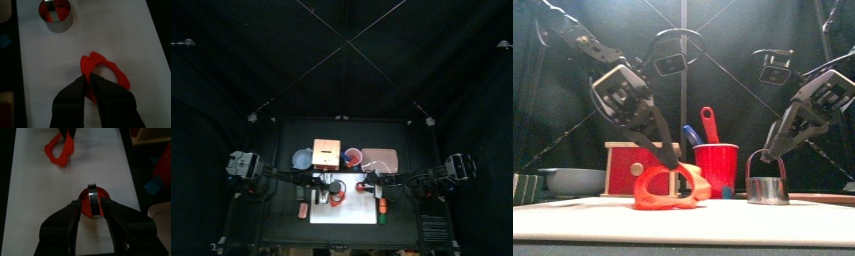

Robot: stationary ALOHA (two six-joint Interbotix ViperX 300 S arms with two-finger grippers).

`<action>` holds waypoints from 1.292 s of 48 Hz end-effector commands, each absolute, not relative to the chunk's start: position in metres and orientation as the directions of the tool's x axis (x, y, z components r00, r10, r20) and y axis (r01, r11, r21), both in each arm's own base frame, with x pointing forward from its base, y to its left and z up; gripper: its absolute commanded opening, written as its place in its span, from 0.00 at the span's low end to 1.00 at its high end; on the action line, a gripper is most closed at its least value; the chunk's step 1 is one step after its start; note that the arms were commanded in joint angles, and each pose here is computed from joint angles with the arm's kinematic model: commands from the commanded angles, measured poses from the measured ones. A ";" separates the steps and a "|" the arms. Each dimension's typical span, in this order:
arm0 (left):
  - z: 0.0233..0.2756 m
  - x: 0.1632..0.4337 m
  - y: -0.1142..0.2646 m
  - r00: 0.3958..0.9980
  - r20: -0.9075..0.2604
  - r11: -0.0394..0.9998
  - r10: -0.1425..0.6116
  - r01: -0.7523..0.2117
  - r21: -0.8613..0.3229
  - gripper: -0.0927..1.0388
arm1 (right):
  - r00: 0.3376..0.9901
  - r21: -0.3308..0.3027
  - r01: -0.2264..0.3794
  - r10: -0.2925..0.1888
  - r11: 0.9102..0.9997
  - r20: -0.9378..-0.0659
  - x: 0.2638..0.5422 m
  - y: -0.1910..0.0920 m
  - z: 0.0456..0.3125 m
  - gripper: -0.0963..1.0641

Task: Get the cutter from the drawer then cut the dough then place the extra dough in the bowl
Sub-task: Place the extra dough in the bowl

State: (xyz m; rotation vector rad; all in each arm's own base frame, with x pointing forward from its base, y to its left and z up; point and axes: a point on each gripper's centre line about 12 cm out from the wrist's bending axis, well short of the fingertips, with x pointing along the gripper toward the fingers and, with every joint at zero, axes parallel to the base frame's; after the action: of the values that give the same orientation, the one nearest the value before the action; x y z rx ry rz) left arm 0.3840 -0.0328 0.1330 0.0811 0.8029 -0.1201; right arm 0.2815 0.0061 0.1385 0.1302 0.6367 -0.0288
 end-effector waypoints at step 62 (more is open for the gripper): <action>0.206 0.175 0.086 0.839 -0.348 0.907 0.418 -0.406 0.112 0.63 | 0.837 0.133 0.084 0.002 0.988 -0.547 0.292 0.003 0.158 0.74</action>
State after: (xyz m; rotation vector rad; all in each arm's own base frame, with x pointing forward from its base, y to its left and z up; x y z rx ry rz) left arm 0.1751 0.0824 0.2053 0.0348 0.3802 0.4191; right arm 0.2867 0.0045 0.1438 0.1512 0.6284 -0.0428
